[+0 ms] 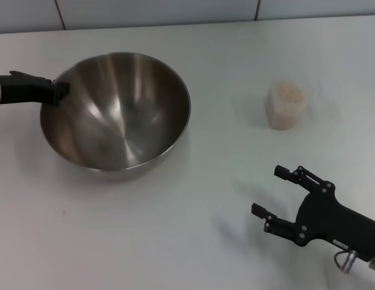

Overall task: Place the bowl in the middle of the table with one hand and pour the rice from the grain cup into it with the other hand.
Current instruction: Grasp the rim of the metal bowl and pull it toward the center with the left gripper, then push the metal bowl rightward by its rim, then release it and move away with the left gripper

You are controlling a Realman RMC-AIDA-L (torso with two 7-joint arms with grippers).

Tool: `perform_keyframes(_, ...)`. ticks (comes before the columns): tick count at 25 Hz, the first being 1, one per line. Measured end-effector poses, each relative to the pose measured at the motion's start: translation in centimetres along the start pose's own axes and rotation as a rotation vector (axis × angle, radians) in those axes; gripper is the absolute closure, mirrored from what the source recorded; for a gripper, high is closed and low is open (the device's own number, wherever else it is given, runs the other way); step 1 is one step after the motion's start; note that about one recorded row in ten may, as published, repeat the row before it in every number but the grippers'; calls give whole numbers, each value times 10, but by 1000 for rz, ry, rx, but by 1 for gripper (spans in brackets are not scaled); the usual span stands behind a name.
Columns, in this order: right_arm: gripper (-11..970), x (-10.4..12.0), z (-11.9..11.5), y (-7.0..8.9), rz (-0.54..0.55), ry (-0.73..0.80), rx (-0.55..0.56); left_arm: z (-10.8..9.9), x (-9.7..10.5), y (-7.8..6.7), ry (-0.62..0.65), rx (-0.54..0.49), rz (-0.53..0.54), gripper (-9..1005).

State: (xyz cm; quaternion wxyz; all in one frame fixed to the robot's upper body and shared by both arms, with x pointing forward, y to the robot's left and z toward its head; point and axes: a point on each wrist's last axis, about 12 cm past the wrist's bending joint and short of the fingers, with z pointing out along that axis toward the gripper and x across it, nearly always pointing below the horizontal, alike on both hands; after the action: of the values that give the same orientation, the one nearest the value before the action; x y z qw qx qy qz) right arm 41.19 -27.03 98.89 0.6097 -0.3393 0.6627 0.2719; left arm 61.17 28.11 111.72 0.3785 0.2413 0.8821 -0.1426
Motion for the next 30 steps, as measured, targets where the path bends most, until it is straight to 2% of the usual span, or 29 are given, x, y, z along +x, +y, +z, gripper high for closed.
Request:
perform_keyframes(4,126,0,1,0,-1,-1,-2,-3,-8,-3,-28,47,-19,932)
perform_keyframes(12,124,-1,1,-1,-3,-1,-5,-6,-23,-12,-46,152,-27,951)
perform_keyframes(15,124,-1,2,-1,-4,-2,-6,0,-27,-19,-57,184,-28,954)
perform_keyframes(19,125,-1,2,-1,-4,-1,-6,17,-28,-31,-61,240,-36,954)
perform_keyframes(24,125,-1,2,-1,-3,-1,-6,33,-26,-38,-53,247,-35,955)
perform_keyframes(30,126,-1,3,-1,-4,-2,-7,40,-25,-40,-56,226,-37,955)
